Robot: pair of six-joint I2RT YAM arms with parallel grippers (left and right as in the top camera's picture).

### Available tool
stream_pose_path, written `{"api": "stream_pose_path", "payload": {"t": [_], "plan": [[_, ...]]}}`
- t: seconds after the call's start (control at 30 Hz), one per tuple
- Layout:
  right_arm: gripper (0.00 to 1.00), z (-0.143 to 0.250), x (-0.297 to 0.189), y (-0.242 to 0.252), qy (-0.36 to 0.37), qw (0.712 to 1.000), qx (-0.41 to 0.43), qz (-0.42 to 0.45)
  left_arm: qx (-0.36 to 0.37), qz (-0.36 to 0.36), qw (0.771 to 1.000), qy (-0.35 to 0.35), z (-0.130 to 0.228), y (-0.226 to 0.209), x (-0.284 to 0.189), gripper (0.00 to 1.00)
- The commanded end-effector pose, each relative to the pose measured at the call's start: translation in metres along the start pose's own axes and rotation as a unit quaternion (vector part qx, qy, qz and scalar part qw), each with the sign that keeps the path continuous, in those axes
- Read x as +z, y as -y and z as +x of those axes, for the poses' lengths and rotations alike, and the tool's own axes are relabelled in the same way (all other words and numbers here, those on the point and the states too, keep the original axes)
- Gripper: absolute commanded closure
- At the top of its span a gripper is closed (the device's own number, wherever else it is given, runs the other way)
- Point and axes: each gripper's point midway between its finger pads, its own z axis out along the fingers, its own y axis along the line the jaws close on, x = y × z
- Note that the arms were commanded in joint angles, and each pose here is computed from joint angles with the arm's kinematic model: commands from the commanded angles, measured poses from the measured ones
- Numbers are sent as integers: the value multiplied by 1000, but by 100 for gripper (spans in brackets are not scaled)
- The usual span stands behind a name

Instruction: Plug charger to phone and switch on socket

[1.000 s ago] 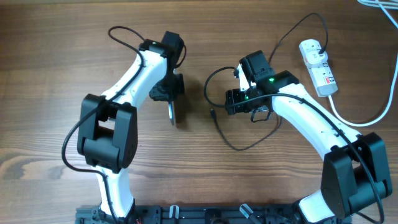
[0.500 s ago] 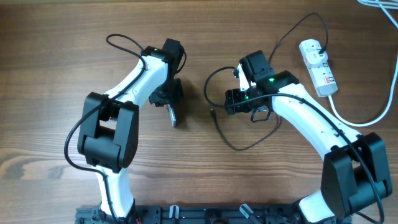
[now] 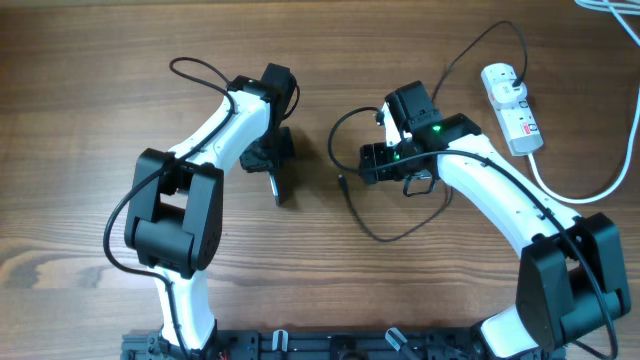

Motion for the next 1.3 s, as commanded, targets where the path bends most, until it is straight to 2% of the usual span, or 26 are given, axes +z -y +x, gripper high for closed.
{"api": "stream_pose_path", "payload": {"t": [0.0,0.1,0.2,0.27,0.37,0.43,0.5,0.7,0.93,1.03,1.07,1.13,1.17,1.27], "plan": [[0,2,0,-16,-9,999,-3,-41,-6,11,1000,-11,2,0,8,96],[0,3,-1,-25,-13,998,-3,-68,3,118,993,-25,-6,23,-7,96],[22,3,-1,-23,-12,998,-7,-63,14,280,959,-40,-15,52,-40,96],[36,3,-1,-25,-12,998,-10,-64,22,387,921,-45,-23,65,-69,96],[46,6,2,-36,-9,998,-42,-56,21,498,866,-46,-38,62,-102,96],[48,10,5,-35,-6,998,-59,-16,9,515,856,-43,-46,52,-107,96],[55,15,10,-36,-6,996,-81,21,-3,516,856,-39,-51,42,-107,96],[58,44,33,-57,-47,989,-132,42,-5,513,857,-35,-53,33,-104,96],[62,67,67,-20,-108,978,-115,133,-4,513,857,-36,-53,35,-104,96],[74,77,75,-4,-135,970,-116,165,-4,513,857,-36,-53,35,-104,96],[75,79,76,2,-140,967,-113,181,-4,513,857,-36,-53,35,-104,96],[74,82,75,17,-144,959,-104,221,-4,513,857,-36,-53,35,-104,96],[69,80,71,32,-138,952,-81,260,-4,513,857,-36,-53,35,-104,96],[66,78,67,45,-140,950,-55,273,-5,513,858,-37,-52,34,-104,96]]}}
